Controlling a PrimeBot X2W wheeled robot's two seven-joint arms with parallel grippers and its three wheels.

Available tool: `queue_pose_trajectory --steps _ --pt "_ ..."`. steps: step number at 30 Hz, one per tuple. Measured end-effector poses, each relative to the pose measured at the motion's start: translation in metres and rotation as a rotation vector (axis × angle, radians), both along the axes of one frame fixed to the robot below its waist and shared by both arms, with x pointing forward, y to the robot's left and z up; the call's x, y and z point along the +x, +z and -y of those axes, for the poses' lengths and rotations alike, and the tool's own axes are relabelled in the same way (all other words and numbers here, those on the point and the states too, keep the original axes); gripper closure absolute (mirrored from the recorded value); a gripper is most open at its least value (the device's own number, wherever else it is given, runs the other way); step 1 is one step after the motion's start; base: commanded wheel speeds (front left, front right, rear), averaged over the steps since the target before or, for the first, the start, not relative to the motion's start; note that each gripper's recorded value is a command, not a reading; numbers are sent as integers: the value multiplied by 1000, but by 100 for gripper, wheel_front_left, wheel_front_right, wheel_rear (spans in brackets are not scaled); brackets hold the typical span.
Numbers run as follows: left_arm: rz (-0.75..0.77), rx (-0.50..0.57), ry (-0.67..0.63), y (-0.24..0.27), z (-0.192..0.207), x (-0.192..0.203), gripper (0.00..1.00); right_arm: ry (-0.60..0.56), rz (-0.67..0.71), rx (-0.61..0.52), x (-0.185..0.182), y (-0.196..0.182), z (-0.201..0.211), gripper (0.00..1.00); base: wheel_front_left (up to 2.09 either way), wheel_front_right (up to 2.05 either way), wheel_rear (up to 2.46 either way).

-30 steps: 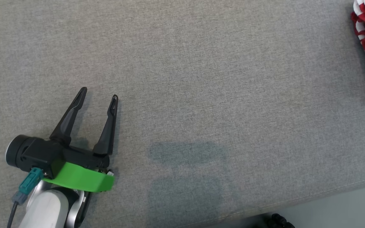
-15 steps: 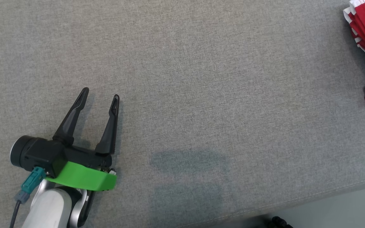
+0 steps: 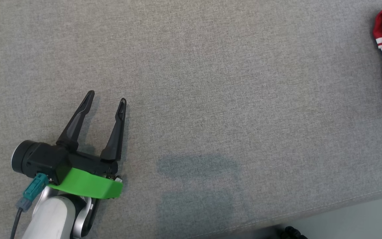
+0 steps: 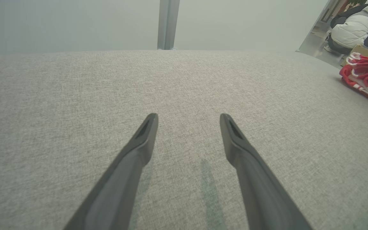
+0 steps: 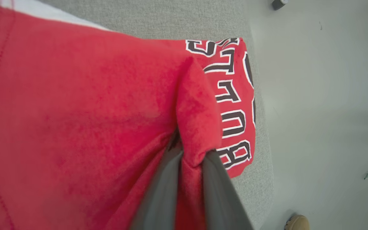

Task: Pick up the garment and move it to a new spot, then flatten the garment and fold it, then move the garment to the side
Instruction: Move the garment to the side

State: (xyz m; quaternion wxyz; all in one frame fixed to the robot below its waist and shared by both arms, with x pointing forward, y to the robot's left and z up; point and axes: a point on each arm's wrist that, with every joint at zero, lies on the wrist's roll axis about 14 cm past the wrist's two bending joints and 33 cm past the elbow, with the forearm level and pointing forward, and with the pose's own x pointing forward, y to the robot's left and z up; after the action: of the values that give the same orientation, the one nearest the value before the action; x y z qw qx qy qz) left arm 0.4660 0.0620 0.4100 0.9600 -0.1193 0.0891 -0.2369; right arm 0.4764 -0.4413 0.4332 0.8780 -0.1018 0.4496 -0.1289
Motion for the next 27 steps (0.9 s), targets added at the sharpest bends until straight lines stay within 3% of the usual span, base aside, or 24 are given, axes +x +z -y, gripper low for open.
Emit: queue_pose_trajectory --steps 1,2,16,23,27 --pt "1 1 0 0 0 0 0 -3 -3 -9 -2 -2 2 41 0 0 0" --pt "2 1 0 1 -1 0 0 -6 -3 -17 -4 -4 4 0 0 0 0" --pt "28 1 -1 17 1 -3 0 -21 52 -36 -22 -14 6 0 0 0 0" --pt "56 -14 16 32 0 -14 0 -1 261 -73 -15 32 12 0 0 0 0" --pt "61 -14 50 39 -9 -23 0 79 439 -106 -4 77 0 0 0 0 0"
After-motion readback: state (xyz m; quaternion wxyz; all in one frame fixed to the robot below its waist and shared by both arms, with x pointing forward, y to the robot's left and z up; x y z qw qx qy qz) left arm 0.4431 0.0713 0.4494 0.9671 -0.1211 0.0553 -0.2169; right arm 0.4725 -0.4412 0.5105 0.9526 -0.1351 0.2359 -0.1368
